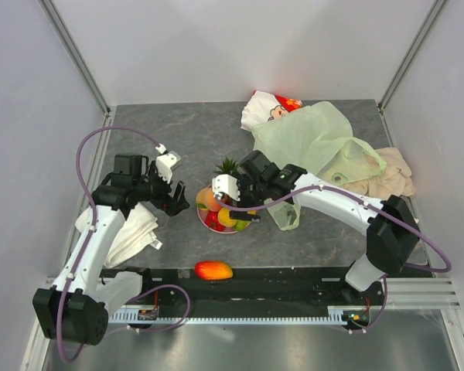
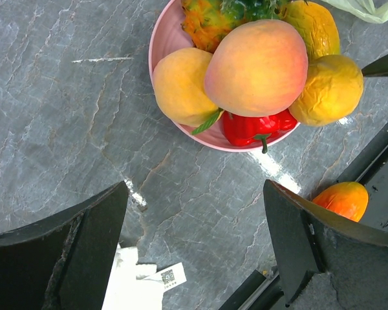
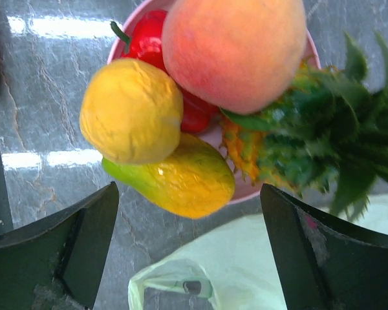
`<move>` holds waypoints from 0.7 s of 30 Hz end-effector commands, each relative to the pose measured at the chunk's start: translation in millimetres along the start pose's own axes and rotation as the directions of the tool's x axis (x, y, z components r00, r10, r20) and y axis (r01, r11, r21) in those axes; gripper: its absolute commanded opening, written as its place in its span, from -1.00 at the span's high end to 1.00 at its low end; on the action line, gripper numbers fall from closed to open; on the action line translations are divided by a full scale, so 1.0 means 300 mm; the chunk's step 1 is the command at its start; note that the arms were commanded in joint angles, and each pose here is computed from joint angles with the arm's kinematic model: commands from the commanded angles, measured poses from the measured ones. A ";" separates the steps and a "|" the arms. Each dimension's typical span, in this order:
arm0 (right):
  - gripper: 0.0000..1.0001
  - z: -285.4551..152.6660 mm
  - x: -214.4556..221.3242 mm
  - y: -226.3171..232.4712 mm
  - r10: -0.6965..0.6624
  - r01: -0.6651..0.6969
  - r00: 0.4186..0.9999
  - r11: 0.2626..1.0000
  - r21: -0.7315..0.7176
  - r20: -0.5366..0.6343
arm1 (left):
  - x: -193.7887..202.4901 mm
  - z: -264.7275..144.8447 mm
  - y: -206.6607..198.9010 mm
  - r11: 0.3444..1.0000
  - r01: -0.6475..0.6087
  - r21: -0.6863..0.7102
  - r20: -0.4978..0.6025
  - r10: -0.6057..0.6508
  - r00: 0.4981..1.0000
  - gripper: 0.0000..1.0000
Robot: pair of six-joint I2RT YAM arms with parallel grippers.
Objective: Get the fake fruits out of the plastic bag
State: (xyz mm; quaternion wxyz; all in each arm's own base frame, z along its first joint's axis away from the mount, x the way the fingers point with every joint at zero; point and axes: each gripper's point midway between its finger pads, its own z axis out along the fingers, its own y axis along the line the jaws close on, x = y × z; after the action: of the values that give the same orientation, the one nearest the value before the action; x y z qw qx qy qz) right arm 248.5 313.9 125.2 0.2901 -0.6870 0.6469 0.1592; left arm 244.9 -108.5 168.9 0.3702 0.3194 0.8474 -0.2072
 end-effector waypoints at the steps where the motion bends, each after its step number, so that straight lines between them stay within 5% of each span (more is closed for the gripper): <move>1: -0.96 -0.146 0.004 -0.050 0.046 -0.048 0.999 0.993 0.110 0.021 | -0.041 -0.031 -0.007 1.000 -0.024 -0.004 0.040 0.024 0.999 -0.85; 4: -0.96 -0.234 0.000 -0.058 0.118 -0.127 0.991 0.978 0.163 0.068 | -0.063 -0.040 -0.010 0.999 -0.032 -0.007 0.060 0.032 0.998 -0.85; 8: -0.96 -0.294 -0.146 0.074 0.172 -0.166 0.967 0.985 -0.046 0.186 | -0.076 -0.048 -0.012 1.000 -0.004 -0.015 0.073 0.005 0.997 -0.85; 17: -0.92 -0.150 -0.224 0.409 -0.042 0.077 0.993 0.940 -0.331 0.112 | -0.147 -0.122 0.001 0.984 0.139 -0.112 0.160 -0.120 0.980 -0.85; 21: -0.94 -0.046 -0.242 0.512 -0.003 0.037 0.995 0.936 -0.349 0.100 | -0.150 -0.207 0.005 0.957 0.230 -0.179 0.250 -0.182 0.951 -0.88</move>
State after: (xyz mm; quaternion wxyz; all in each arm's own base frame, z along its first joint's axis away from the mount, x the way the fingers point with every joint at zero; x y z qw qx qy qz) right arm 116.2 347.6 162.8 0.2132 -0.7370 0.5787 0.2764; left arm 241.1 -103.5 204.6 0.4156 0.2423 0.8530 -0.2025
